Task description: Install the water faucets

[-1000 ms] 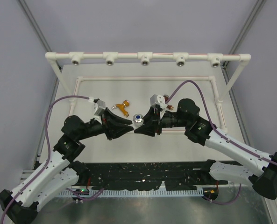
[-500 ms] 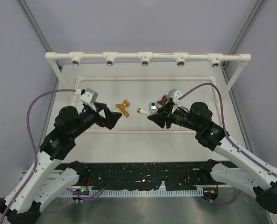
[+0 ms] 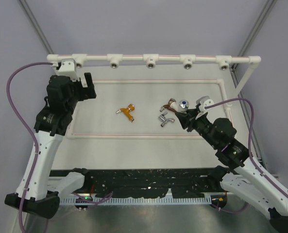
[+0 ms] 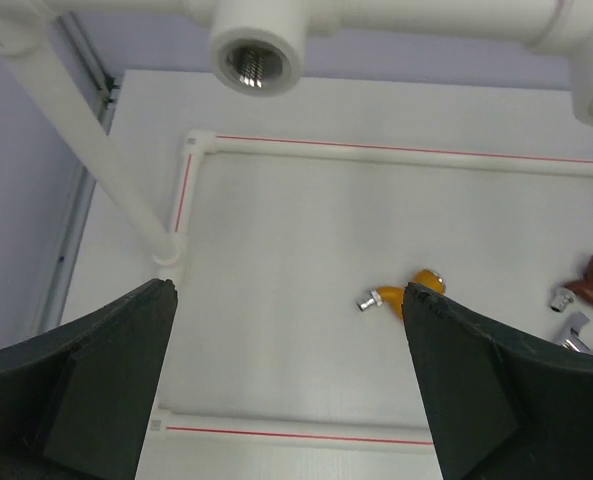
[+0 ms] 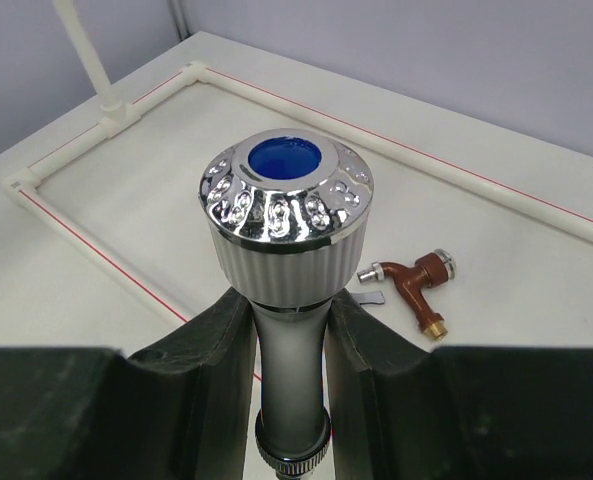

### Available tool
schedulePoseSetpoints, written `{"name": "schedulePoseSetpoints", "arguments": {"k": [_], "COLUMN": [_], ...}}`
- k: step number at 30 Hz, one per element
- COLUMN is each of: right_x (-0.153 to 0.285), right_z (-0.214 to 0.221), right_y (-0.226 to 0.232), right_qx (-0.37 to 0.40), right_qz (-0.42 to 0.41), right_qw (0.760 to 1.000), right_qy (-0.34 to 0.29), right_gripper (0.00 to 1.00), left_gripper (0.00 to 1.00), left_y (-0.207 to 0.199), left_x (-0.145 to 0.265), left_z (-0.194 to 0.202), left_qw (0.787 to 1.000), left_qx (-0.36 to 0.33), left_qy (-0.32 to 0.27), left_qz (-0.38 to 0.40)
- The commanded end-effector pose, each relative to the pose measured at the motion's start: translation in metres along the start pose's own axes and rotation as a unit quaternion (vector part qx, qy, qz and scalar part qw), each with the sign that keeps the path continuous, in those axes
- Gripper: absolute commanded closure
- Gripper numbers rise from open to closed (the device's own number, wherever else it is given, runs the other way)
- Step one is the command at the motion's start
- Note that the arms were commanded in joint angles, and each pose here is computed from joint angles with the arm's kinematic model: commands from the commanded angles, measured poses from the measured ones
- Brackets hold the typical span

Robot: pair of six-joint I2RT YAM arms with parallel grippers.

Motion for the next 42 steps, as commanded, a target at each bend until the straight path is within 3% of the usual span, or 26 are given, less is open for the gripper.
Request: {"name": "schedulePoseSetpoints", "arguments": {"k": [1,11,15,20,24,26,36,37,38,39,40,42], "right_x": [0.006,0.016,0.017,0.015,0.013,0.012,0.011,0.011,0.012,0.012,0.013,0.017], "right_z": [-0.019,-0.033,-0.035,-0.040,-0.047,-0.049,-0.057,-0.058,-0.058,-0.058,-0.059,-0.059], "right_y": [-0.011,-0.025,-0.029,-0.034,-0.038,-0.040,-0.061,-0.062,-0.064,-0.065,-0.066,-0.066], "right_qx": [0.007,0.040,0.047,0.054,0.061,0.066,0.073,0.071,0.069,0.068,0.066,0.065], "right_qz": [0.037,0.077,0.092,0.108,0.119,0.126,0.172,0.172,0.176,0.176,0.178,0.178], "right_qw": [0.999,0.995,0.994,0.992,0.990,0.989,0.982,0.981,0.981,0.981,0.981,0.981], "right_qy": [-0.036,-0.041,-0.038,-0.039,-0.039,-0.039,-0.043,-0.045,-0.045,-0.046,-0.048,-0.048], "right_gripper": [0.95,0.95,0.95,0.95,0.95,0.95,0.95,0.95,0.95,0.95,0.95,0.95], "left_gripper": [0.02,0.13,0.25,0.52,0.88,1.00,0.99,0.91,0.73,0.49,0.37,0.28], "left_y": [0.025,0.031,0.029,0.029,0.031,0.038,0.082,0.084,0.085,0.085,0.083,0.075], "left_x": [-0.015,-0.066,-0.077,-0.080,-0.067,-0.057,0.028,0.035,0.038,0.042,0.046,0.052], "left_z": [-0.033,-0.070,-0.079,-0.077,-0.077,-0.072,-0.056,-0.055,-0.055,-0.055,-0.057,-0.063], "left_qw": [0.997,0.997,0.997,0.997,0.997,0.995,0.974,0.972,0.972,0.972,0.974,0.981], "left_qx": [-0.013,-0.028,-0.030,-0.036,-0.031,-0.033,-0.061,-0.062,-0.062,-0.061,-0.060,-0.073], "left_qy": [-0.021,-0.021,-0.017,-0.012,-0.011,-0.002,0.002,0.002,0.002,-0.001,-0.005,-0.013], "left_qz": [-0.068,-0.074,-0.069,-0.066,-0.073,-0.092,-0.220,-0.225,-0.228,-0.225,-0.216,-0.179]}}
Point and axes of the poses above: each gripper's point midway between its finger pads, its own x axis back along the fingers, its own y axis along the line the jaws close on, z = x × y, the point moved 4 cm from there along x, back along the fingers
